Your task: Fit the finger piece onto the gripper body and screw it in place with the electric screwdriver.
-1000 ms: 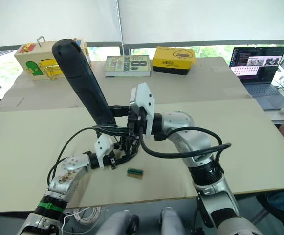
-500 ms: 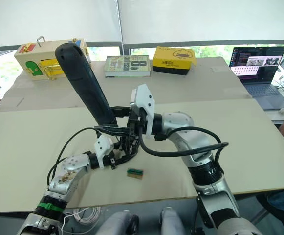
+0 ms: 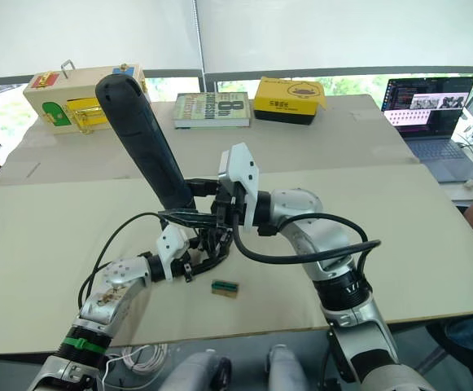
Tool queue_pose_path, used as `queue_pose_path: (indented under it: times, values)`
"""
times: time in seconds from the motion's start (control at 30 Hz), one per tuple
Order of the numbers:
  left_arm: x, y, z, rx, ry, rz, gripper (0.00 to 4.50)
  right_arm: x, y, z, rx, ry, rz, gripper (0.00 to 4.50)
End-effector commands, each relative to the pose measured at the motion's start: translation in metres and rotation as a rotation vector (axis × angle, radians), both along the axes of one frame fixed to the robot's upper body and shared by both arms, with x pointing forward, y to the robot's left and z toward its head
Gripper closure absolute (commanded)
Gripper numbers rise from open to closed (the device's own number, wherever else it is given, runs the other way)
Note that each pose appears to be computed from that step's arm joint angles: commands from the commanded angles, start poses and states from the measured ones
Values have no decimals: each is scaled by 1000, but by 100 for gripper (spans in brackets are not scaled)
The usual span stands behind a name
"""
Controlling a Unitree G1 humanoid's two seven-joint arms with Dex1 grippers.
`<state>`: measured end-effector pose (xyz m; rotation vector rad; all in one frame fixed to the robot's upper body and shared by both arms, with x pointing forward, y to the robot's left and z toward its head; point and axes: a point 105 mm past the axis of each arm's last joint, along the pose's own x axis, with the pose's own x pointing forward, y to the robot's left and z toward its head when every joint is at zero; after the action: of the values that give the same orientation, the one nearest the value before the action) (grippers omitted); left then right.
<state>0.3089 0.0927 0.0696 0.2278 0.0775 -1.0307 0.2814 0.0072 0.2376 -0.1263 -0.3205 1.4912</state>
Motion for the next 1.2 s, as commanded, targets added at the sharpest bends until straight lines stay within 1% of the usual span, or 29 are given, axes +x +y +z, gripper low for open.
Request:
queue_pose_path:
  times: [0.03,0.33,0.7,0.97,1.2]
  values:
    - [-11,-2,-25,39,109,-26,225,-7,-1,12,44,-60,15,258]
    - [-13,-3,-27,34,118,-27,225,-8,-2,10,17,-104,20,258]
    - [-13,-2,-28,33,122,-28,225,-12,0,10,17,-102,40,258]
    - [-13,-3,-28,31,125,-30,225,-13,0,7,45,-25,49,258]
    - [-14,-3,-29,31,127,-31,225,-3,-4,0,81,54,-8,258]
